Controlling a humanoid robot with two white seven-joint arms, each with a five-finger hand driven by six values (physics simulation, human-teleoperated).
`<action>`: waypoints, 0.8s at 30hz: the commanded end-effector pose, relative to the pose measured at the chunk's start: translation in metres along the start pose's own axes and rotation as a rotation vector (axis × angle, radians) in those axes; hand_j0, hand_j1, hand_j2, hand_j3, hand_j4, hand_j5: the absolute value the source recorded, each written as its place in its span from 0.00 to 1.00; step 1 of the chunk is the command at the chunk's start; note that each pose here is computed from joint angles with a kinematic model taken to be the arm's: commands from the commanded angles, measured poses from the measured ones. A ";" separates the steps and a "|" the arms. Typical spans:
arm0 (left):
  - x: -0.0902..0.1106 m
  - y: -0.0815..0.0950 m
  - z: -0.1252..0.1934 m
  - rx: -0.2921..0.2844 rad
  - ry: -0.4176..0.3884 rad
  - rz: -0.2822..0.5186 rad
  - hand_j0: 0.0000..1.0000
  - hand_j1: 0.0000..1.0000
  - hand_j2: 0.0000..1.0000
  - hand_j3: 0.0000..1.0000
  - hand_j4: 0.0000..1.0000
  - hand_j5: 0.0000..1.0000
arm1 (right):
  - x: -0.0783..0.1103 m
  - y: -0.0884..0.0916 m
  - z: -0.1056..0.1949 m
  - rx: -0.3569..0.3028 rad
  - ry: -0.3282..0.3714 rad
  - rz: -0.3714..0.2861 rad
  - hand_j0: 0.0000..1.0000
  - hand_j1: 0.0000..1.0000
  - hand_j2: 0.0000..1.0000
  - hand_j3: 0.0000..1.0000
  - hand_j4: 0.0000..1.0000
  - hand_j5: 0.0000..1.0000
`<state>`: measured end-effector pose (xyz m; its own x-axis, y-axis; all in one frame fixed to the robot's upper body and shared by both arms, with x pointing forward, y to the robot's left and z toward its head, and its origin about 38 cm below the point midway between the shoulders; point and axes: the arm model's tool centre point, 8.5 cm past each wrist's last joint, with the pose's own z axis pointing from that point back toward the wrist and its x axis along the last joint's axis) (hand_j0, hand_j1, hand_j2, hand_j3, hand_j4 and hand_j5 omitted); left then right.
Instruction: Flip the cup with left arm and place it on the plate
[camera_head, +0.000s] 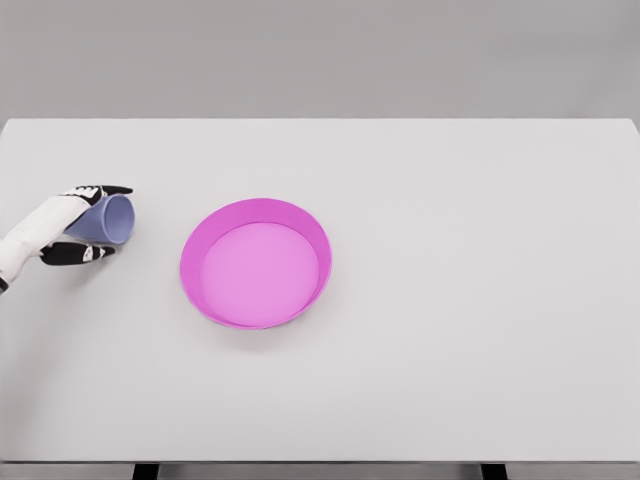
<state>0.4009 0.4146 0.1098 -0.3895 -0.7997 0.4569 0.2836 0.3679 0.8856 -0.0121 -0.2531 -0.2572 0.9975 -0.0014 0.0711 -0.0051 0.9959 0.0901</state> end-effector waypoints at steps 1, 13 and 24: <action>0.000 0.001 0.000 0.002 0.000 0.003 0.75 0.75 0.75 0.75 0.75 0.75 | 0.000 0.000 0.000 0.000 0.001 0.000 1.00 1.00 1.00 1.00 1.00 1.00; 0.002 0.007 0.000 0.021 -0.010 0.013 0.67 0.67 0.67 0.67 0.67 0.67 | 0.000 0.000 0.000 0.000 0.000 0.000 1.00 1.00 1.00 1.00 1.00 1.00; 0.003 0.015 0.001 0.108 -0.035 0.139 0.67 0.67 0.67 0.67 0.67 0.67 | 0.000 0.000 0.000 0.000 0.000 0.000 1.00 1.00 1.00 1.00 1.00 1.00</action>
<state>0.4027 0.4170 0.1226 -0.3870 -0.7412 0.5484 0.2494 0.4885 0.8362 -0.0122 -0.2531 -0.2571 0.9975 -0.0014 0.0709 -0.0050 0.9959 0.0902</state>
